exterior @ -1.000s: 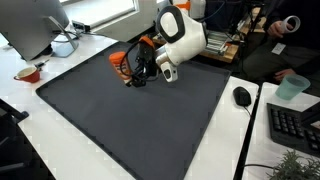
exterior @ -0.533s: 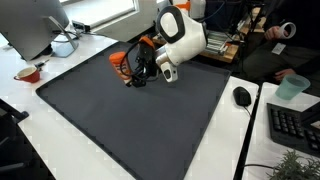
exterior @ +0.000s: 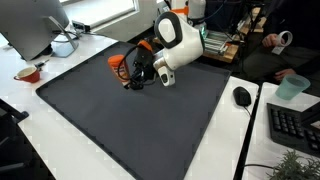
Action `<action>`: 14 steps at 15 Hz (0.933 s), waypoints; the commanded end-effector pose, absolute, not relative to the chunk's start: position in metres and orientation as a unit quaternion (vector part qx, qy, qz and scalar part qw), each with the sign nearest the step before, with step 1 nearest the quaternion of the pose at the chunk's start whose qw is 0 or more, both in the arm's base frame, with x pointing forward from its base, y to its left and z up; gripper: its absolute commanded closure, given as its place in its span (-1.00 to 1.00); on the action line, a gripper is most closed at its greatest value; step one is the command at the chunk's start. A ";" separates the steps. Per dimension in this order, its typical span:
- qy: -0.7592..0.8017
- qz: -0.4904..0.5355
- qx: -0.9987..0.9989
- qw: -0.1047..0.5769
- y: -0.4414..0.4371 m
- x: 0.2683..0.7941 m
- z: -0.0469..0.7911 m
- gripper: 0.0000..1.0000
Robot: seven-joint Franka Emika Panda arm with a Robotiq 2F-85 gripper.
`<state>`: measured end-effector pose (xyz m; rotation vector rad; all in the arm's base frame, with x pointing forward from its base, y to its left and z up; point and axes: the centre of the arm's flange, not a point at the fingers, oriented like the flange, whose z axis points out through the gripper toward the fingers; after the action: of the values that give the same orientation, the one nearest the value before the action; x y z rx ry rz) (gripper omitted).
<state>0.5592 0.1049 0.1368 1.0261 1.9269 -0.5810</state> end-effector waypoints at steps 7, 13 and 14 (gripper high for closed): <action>0.762 -0.251 0.399 0.444 0.103 0.581 0.100 0.66; 0.765 -0.252 0.399 0.438 0.102 0.589 0.092 0.66; 0.765 -0.252 0.400 0.438 0.102 0.590 0.091 0.66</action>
<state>0.5806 0.1033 0.0960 1.0055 1.9145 -0.6210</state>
